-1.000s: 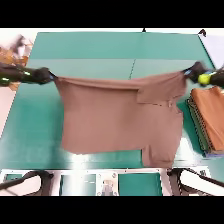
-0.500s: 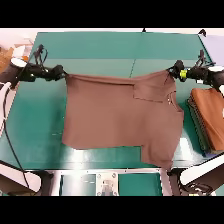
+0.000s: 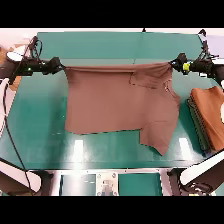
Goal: Fold the shirts.
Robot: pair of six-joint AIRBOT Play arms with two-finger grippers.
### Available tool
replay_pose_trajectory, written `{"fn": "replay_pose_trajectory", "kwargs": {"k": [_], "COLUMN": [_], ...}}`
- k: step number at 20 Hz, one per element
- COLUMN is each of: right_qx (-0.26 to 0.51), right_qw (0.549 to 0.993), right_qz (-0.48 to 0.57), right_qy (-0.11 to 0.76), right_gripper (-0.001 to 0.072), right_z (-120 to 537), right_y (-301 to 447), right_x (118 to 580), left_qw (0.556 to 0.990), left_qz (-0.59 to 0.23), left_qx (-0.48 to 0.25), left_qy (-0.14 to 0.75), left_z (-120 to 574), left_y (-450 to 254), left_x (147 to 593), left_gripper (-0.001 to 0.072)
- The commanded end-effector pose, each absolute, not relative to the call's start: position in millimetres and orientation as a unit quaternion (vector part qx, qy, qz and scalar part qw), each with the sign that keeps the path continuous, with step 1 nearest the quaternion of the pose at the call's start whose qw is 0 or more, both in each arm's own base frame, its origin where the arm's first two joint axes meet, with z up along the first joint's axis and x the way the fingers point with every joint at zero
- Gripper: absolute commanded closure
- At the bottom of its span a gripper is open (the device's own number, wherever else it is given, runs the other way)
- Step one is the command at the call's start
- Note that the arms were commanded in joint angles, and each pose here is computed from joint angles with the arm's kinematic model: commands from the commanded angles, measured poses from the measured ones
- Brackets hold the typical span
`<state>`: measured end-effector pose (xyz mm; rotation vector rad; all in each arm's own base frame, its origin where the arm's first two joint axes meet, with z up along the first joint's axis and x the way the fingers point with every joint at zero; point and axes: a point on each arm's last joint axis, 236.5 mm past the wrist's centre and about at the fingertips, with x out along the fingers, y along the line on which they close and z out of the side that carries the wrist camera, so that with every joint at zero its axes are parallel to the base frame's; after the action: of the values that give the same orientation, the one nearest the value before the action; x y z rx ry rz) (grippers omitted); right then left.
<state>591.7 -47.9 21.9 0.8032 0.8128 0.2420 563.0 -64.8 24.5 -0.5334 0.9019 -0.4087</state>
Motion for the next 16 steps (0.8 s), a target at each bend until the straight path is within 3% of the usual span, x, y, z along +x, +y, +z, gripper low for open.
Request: {"fn": "replay_pose_trajectory", "kwargs": {"k": [1, 7, 16], "right_qx": [0.337, 0.298, 0.27], "right_qw": [0.804, 0.741, 0.705], "right_qz": [0.113, 0.098, 0.076], "right_qy": [0.476, 0.593, 0.651], "right_gripper": [0.0687, 0.0687, 0.0687], "right_z": [-8.3, -37.1, -80.5], "right_y": [-58.5, -85.0, -81.6], "right_x": [548.3, 477.4, 443.5], "left_qw": [0.805, 0.731, 0.694], "left_qz": [-0.213, -0.208, -0.202], "left_qx": [-0.223, -0.191, -0.198], "left_qy": [0.506, 0.622, 0.662], "left_z": [2.3, -25.9, -73.4], "left_y": [-70.3, -64.9, -91.3], "left_x": [525.0, 464.1, 431.5], "left_gripper": [0.0686, 0.0686, 0.0686]}}
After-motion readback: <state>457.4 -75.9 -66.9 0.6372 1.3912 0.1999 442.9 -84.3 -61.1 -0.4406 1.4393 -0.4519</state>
